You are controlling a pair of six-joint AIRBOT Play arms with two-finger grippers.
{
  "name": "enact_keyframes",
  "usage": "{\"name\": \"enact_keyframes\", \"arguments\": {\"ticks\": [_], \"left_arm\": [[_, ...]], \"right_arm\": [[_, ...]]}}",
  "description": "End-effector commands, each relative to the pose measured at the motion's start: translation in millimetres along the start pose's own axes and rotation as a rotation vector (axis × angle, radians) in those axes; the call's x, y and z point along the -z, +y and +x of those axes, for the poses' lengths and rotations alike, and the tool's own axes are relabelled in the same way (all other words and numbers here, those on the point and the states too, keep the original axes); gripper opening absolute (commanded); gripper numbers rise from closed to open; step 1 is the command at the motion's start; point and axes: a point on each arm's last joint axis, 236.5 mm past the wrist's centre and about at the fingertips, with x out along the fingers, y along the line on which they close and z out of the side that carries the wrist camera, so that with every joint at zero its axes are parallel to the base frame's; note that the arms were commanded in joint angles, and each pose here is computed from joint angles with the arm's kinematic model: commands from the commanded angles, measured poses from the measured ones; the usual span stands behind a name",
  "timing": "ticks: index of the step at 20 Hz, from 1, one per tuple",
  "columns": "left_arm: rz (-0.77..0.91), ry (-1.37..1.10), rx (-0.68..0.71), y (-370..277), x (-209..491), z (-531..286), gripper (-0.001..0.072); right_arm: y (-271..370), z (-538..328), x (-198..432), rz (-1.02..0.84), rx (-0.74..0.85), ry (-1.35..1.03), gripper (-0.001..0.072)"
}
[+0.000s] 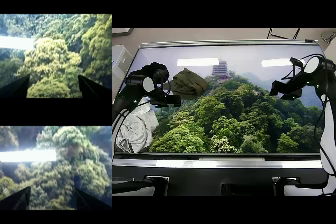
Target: Fold the clothes and pants, and hang the long-sleeved shirts on hangers.
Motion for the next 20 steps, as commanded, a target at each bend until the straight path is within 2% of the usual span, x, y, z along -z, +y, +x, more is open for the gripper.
{"name": "enact_keyframes", "arguments": {"ticks": [1, 6, 8, 10, 13, 16, 20], "left_arm": [[-0.016, -0.155, 0.033, -8, -38, 2, 0.0709], [-0.017, -0.361, 0.083, -25, -92, 18, 0.0710], [-0.288, -0.408, 0.123, -5, -115, 30, 0.0712], [-0.578, -0.351, 0.135, 43, -117, 52, 0.0713], [-0.960, -0.229, 0.284, 95, -108, 79, 0.0714], [-0.996, -0.235, 0.438, 90, -123, 97, 0.0714], [-0.973, -0.324, 0.584, 46, -154, 115, 0.0711]], "right_arm": [[1, -1, -23, -0.003, -0.004, -0.099, 0.0624], [6, -9, -63, -0.011, -0.021, -0.272, 0.0624], [8, -15, -80, 0.000, -0.035, -0.348, 0.0623], [11, -17, -87, 0.003, -0.049, -0.376, 0.0623], [11, -16, -84, -0.007, -0.043, -0.362, 0.0623], [11, -15, -83, -0.007, -0.046, -0.360, 0.0622], [12, -15, -83, -0.005, -0.049, -0.359, 0.0623]]}}
